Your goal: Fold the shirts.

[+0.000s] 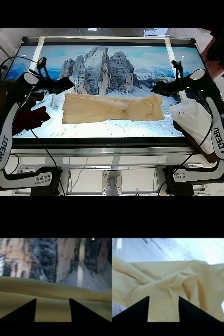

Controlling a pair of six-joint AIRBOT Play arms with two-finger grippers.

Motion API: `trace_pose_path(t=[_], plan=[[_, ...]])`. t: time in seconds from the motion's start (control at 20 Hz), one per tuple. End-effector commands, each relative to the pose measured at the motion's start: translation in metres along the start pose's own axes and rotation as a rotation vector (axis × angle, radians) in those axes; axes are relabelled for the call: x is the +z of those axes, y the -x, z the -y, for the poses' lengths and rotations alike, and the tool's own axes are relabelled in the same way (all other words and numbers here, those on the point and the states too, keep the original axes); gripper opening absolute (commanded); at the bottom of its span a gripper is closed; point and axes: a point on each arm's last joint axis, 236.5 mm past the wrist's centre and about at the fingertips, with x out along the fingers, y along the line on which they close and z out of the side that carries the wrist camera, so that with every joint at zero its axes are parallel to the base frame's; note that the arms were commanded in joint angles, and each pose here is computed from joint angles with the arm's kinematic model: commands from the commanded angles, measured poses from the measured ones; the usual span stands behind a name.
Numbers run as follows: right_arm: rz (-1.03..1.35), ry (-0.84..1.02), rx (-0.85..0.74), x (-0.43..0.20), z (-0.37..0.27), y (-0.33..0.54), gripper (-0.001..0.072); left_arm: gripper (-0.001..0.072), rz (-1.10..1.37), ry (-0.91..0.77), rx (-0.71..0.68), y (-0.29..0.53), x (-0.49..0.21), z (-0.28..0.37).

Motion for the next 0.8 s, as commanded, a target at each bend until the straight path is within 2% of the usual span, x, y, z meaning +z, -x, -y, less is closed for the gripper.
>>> trace_pose_path(t=[0.0,0.05,0.1,0.2,0.25,0.3,0.35,0.4,0.7,0.75], plan=[[-0.021,-0.141,-0.074,-0.01,0.036,0.023,0.0439,0.0391,0.021,-0.185,-0.229,-0.005,-0.01,0.095],[-0.024,-0.174,-0.076,-0.012,0.044,0.024,0.0439,0.0349,0.019,-0.247,-0.241,-0.012,-0.019,0.115],[-0.027,-0.195,-0.078,-0.012,0.052,0.025,0.044,0.034,0.026,-0.325,-0.24,-0.019,-0.028,0.136],[-0.038,-0.228,-0.078,-0.015,0.064,0.022,0.0507,0.0339,0.03,-0.467,-0.213,-0.035,-0.046,0.166],[-0.059,-0.242,-0.076,-0.019,0.069,0.017,0.0561,0.0307,0.011,-0.521,-0.194,-0.046,-0.059,0.176],[-0.082,-0.254,-0.074,-0.023,0.073,0.01,0.0566,0.0203,-0.02,-0.58,-0.178,-0.056,-0.072,0.182],[-0.111,-0.267,-0.069,-0.028,0.077,0.002,0.0575,0.018,-0.056,-0.618,-0.165,-0.069,-0.086,0.186],[-0.14,-0.284,-0.057,-0.032,0.08,-0.009,0.0625,0.018,-0.097,-0.623,-0.162,-0.082,-0.101,0.188],[-0.287,-0.335,0.006,-0.062,0.094,-0.059,0.0626,0.0177,-0.293,-0.588,-0.15,-0.131,-0.15,0.176],[-0.289,-0.328,0.007,-0.063,0.096,-0.061,0.0626,0.0139,-0.293,-0.586,-0.148,-0.133,-0.151,0.175]])
